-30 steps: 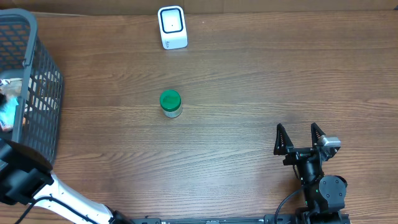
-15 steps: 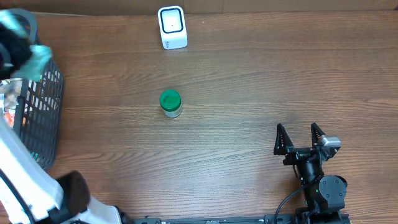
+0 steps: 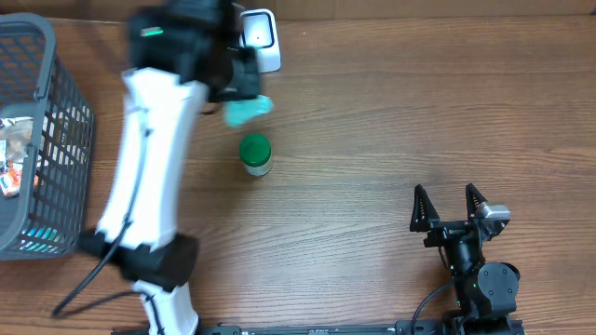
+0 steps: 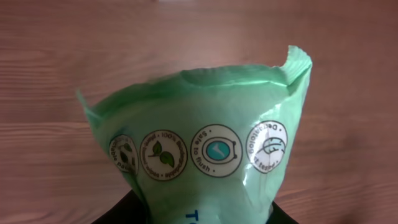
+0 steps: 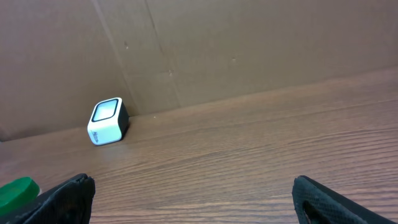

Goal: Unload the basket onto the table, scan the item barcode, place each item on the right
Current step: 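Carry the tissue pack to the scanner and hold it there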

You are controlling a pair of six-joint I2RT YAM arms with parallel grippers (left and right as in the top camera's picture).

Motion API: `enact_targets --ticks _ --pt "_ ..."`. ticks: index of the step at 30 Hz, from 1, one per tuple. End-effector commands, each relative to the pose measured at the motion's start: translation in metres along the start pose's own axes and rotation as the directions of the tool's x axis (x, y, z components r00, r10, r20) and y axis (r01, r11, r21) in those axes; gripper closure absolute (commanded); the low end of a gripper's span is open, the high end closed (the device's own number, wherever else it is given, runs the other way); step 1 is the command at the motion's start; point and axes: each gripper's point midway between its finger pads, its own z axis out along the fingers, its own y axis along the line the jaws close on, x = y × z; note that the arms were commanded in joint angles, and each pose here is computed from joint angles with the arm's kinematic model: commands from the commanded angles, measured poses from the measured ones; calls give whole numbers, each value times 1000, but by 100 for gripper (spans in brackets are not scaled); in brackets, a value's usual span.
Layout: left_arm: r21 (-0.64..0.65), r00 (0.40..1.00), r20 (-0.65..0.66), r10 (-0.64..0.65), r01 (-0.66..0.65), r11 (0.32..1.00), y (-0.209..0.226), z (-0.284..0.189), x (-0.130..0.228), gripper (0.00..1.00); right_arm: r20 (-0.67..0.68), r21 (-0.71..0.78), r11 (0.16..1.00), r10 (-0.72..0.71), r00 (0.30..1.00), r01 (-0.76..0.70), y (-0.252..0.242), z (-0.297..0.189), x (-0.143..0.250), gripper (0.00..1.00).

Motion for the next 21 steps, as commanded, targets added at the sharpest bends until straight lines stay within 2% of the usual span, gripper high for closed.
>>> enact_targets --ticks 1,6,16,17,21 --pt "-37 995 -100 29 -32 999 -29 53 15 65 5 -2 1000 -9 1000 9 0 0 1 0" --pt "-75 969 -239 58 -77 994 -59 119 44 64 5 -2 1000 -9 1000 9 0 0 1 0" --pt "-123 894 -445 55 -122 985 -74 209 97 62 5 -2 1000 -9 1000 9 0 0 1 0" --pt "-126 889 -455 54 -124 984 -74 214 100 60 5 -2 1000 -9 1000 9 0 0 1 0" --pt "-124 880 -473 50 -123 985 -74 222 104 36 5 -2 1000 -9 1000 9 0 0 1 0"
